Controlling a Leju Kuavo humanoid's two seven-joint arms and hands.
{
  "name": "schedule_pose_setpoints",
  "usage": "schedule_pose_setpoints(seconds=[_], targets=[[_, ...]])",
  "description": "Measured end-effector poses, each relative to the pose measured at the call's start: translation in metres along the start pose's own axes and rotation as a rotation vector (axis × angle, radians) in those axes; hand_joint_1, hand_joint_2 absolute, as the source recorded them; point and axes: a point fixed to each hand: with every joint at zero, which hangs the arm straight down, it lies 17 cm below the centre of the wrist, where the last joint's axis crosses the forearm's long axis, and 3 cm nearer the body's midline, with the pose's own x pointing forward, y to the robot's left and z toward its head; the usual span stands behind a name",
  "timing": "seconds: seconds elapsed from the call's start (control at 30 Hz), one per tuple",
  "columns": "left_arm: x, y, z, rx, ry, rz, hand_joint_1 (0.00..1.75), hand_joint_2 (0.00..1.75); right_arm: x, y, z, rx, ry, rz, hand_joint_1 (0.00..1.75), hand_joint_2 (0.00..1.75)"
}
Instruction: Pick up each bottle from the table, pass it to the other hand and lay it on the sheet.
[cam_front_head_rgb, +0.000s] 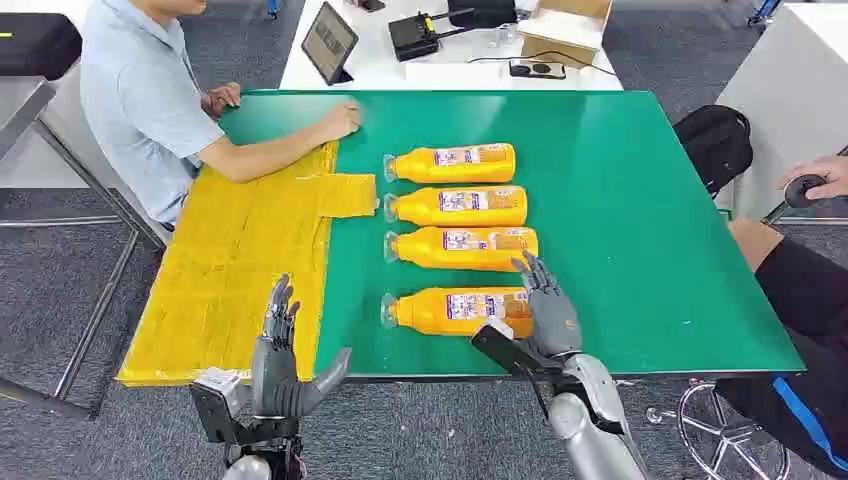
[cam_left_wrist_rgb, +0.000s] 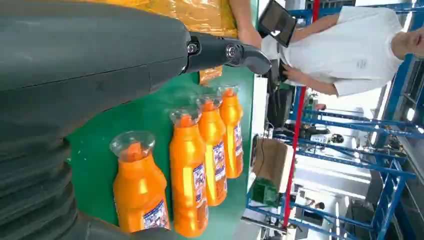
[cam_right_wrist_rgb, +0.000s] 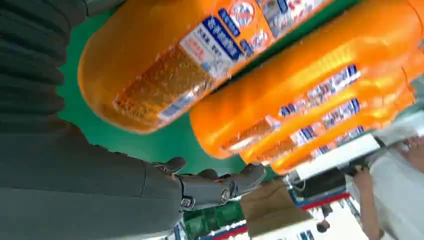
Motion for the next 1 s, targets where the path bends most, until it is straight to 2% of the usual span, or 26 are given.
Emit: schedule_pose_setpoints(seconds=[0.47, 0.6, 0.8, 1.0], targets=[[0.003, -0.010, -0.004, -0.034, -0.014, -0.001, 0.00, 1.75, 0.001, 0.033, -0.009, 0.117, 0.001, 0.015, 0.00, 1.75], [0.003, -0.010, -0.004, -0.036, -0.011, -0.005, 0.00, 1.75, -0.004, 0.037, -0.015, 0.131, 0.033, 0.094, 0.00, 1.75], [0.003, -0.009, -0.003, -0.033, -0.009, -0.007, 0.00, 1.75, -0.007, 0.040, -0.019, 0.147, 0.052, 0.120, 0.00, 1.75], [0.002, -0.008, -0.002, -0.028, -0.007, -0.011, 0.00, 1.75, -0.014, 0.052, -0.026, 0.222, 0.082, 0.174, 0.00, 1.75]])
